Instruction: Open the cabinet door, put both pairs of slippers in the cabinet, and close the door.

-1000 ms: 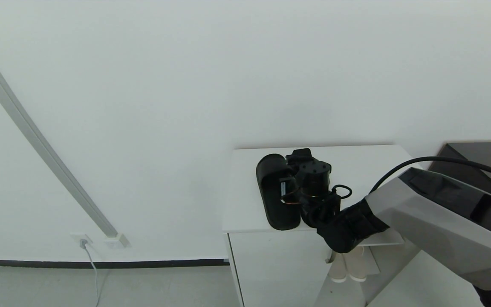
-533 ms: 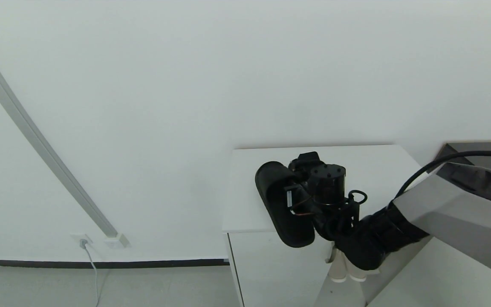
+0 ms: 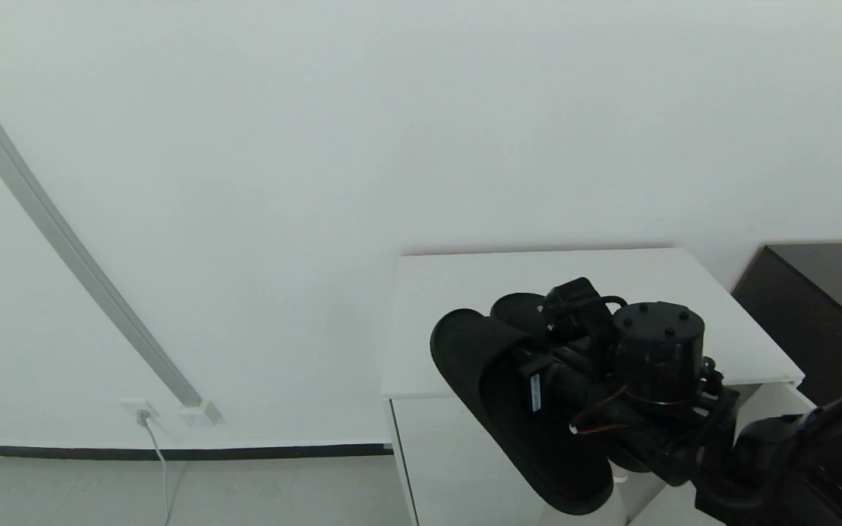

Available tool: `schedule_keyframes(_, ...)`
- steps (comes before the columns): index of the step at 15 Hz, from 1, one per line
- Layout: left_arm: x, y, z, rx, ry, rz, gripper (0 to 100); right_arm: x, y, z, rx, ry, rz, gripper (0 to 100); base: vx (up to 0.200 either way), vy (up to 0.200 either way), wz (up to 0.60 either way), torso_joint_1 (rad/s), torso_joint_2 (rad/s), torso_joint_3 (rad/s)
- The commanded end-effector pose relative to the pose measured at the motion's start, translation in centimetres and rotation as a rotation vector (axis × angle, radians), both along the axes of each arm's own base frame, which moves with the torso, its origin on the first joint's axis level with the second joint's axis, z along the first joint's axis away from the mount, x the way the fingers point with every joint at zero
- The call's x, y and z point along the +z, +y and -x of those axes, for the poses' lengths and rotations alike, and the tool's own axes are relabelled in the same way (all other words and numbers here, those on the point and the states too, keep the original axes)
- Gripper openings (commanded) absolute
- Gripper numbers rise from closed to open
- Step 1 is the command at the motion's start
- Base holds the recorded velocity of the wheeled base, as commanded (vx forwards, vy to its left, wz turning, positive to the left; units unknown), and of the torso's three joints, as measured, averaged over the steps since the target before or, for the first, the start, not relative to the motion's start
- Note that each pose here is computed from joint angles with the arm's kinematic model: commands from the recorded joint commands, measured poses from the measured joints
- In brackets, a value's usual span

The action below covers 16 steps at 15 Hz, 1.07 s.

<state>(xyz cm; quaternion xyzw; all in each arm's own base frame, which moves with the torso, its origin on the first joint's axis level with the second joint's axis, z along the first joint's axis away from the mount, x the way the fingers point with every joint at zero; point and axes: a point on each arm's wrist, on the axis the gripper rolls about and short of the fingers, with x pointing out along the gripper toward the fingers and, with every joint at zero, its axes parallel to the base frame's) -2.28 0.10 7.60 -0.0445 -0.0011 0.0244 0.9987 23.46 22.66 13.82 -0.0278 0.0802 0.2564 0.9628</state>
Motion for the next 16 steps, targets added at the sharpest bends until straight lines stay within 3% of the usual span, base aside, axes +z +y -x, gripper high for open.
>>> schedule_keyframes(1, 0.0, 0.0, 0.0, 0.000, 0.000, 0.000, 0, 1.0, -0.3, 1.5, 0.027, -0.015, -0.016, 0, 0.000, 0.000, 0.00, 0.000, 0.00, 0.000)
schedule_keyframes(9, 0.0, 0.0, 0.0, -0.001, 0.000, 0.001, 0, 0.0, 0.3, 1.3, 0.033, 0.005, 0.005, 0, 0.000, 0.000, 0.00, 0.000, 0.00, 0.000)
schedule_keyframes(16, 0.0, 0.0, 0.0, 0.000, 0.000, 0.003, 0, -0.2, 0.5, 1.2, 0.034, 0.006, 0.009, 0, -0.200, 0.000, 0.00, 0.002, 0.00, 0.004)
